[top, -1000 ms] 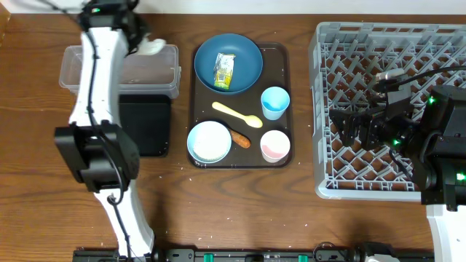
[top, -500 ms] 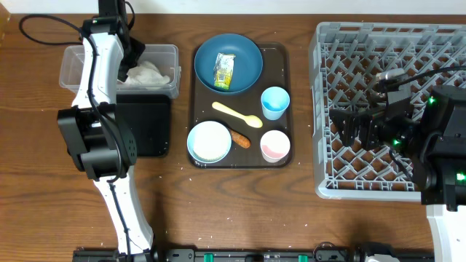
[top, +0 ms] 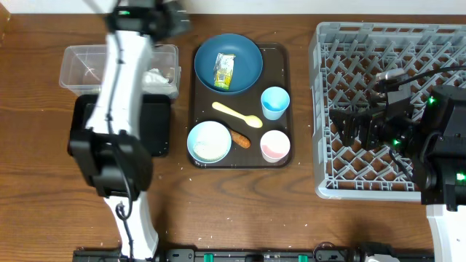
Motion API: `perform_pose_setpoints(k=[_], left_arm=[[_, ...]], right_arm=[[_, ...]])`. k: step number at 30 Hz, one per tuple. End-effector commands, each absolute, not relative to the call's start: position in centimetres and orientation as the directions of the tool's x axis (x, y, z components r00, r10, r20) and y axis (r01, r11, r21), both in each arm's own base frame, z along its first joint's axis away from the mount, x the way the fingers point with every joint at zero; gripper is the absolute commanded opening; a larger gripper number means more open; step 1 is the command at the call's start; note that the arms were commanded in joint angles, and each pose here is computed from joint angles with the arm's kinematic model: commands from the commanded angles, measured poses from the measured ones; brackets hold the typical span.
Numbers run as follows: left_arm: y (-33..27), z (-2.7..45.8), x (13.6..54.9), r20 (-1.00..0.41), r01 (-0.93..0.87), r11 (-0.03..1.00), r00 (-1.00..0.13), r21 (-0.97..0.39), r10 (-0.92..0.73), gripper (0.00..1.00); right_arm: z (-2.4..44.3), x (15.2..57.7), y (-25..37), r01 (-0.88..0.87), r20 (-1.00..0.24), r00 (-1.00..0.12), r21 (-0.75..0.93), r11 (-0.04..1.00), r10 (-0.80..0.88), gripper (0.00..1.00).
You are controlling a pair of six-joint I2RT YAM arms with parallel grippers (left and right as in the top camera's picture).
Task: Sort waste into correct bins and load items into the dishwasher rack
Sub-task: 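Move the left gripper back to the plate over the yellow wrapper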
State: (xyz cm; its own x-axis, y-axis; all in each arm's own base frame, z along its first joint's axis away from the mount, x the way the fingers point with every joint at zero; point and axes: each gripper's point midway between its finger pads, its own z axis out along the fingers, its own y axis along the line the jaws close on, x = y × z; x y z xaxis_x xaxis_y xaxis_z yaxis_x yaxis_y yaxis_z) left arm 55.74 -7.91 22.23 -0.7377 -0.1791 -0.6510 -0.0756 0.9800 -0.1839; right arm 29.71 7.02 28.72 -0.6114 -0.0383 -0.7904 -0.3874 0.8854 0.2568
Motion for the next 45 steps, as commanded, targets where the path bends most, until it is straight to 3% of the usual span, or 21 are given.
perform_pose_setpoints(k=[1,9,21,45], left_arm=[[-13.7,19.2,55.4,-0.64,0.205,0.978,-0.756,-0.029,0.139,0.84],[-17.4,10.8,56.2,-0.554,0.283,0.957,-0.788,0.064,0.27,0.88],[-16.8,3.7,55.4,-0.432,0.309,0.948,-0.848,0.071,0.308,0.88],[-16.0,-1.5,53.0,-0.322,0.319,0.945,-0.89,0.07,0.325,0.88]], right_arm=[[29.4,29.8,7.2,-0.398,-0.801,-0.597,0.247,0.883,-0.046,0.99],[29.4,29.8,7.2,-0.398,-0.8,-0.599,0.248,0.883,-0.046,0.99],[29.2,29.6,7.2,-0.395,-0.793,-0.608,0.252,0.883,-0.045,0.99],[29.2,29.6,7.2,-0.395,-0.794,-0.606,0.252,0.883,-0.045,0.99]])
